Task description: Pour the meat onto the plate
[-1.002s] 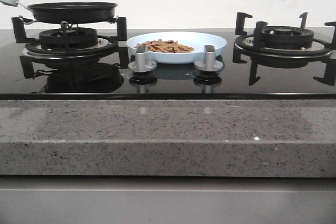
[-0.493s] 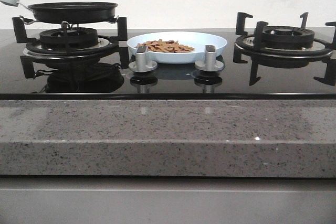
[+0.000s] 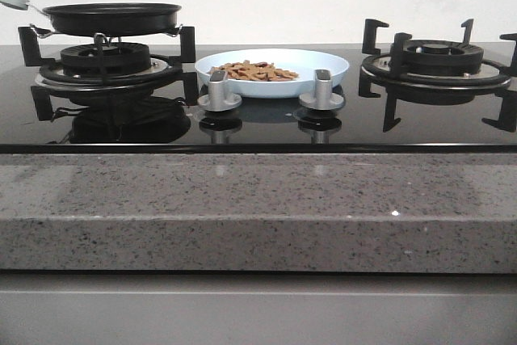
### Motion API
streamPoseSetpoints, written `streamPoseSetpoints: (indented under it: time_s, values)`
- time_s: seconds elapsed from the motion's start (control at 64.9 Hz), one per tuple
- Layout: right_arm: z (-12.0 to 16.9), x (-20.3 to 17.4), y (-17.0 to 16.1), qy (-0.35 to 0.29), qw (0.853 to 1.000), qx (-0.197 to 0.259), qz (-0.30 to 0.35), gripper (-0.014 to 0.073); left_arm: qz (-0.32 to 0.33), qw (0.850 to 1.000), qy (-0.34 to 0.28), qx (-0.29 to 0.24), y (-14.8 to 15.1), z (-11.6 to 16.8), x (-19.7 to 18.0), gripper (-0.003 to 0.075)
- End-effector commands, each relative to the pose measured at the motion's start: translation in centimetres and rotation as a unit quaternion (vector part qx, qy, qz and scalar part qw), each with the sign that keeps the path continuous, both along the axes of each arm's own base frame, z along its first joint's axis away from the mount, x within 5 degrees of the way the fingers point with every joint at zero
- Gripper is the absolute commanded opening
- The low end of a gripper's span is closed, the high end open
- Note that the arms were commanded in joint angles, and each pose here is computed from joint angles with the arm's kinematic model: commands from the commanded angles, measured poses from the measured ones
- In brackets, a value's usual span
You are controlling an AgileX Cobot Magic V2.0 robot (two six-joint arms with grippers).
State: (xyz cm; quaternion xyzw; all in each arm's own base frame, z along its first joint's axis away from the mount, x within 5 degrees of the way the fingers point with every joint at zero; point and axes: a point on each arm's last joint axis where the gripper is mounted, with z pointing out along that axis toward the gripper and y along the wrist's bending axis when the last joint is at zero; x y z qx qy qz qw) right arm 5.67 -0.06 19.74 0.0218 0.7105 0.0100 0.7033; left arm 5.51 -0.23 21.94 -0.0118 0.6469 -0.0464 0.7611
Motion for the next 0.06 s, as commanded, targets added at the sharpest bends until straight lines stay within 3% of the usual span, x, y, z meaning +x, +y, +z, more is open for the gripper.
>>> streamPoseSetpoints:
  time_s: [0.0, 0.046]
  values:
    - [1.07, -0.19, -0.12, -0.055, 0.998, -0.005, -0.008, -0.0115, 0.001, 0.999, -0.043, -0.011, 0.06, 0.54, -0.27, -0.0020]
    - [1.07, -0.19, -0.12, -0.055, 0.998, -0.005, -0.008, -0.0115, 0.001, 0.999, -0.043, -0.011, 0.06, 0.54, -0.27, -0.0020]
